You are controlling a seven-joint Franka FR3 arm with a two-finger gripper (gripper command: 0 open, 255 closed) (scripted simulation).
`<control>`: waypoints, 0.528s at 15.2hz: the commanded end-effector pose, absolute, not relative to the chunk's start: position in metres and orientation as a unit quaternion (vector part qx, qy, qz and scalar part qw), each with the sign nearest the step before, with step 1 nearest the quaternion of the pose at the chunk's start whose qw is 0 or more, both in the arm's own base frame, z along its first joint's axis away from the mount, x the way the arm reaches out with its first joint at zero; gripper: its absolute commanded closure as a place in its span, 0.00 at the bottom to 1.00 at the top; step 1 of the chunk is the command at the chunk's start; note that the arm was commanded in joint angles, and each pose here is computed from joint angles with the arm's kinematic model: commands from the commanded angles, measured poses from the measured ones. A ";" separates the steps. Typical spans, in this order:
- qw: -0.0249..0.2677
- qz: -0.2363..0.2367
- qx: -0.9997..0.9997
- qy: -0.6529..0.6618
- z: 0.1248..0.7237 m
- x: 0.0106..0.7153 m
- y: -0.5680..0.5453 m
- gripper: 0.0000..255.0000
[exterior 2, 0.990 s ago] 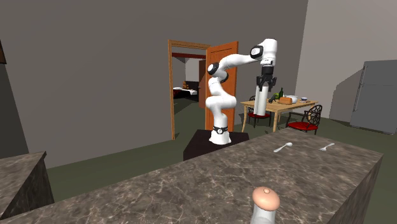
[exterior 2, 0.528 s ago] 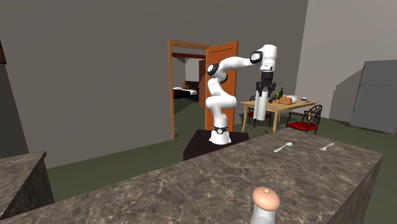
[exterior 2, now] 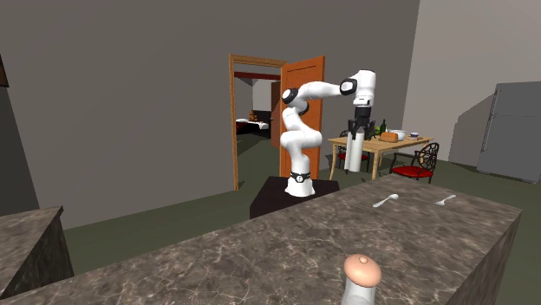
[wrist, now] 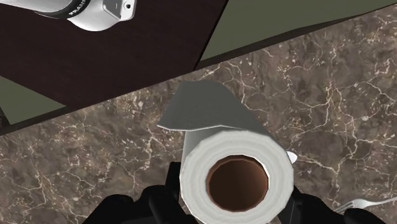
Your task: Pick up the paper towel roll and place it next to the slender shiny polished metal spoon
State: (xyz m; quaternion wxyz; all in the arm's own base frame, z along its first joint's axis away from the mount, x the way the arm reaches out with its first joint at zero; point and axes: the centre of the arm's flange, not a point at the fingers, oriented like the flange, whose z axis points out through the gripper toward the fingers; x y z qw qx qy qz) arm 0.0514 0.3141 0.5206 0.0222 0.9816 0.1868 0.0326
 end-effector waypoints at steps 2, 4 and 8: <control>0.022 0.033 0.982 0.187 0.506 0.051 0.314 1.00; 0.022 0.033 0.982 0.187 0.495 0.051 0.314 1.00; 0.022 0.033 0.982 0.187 0.474 0.051 0.314 1.00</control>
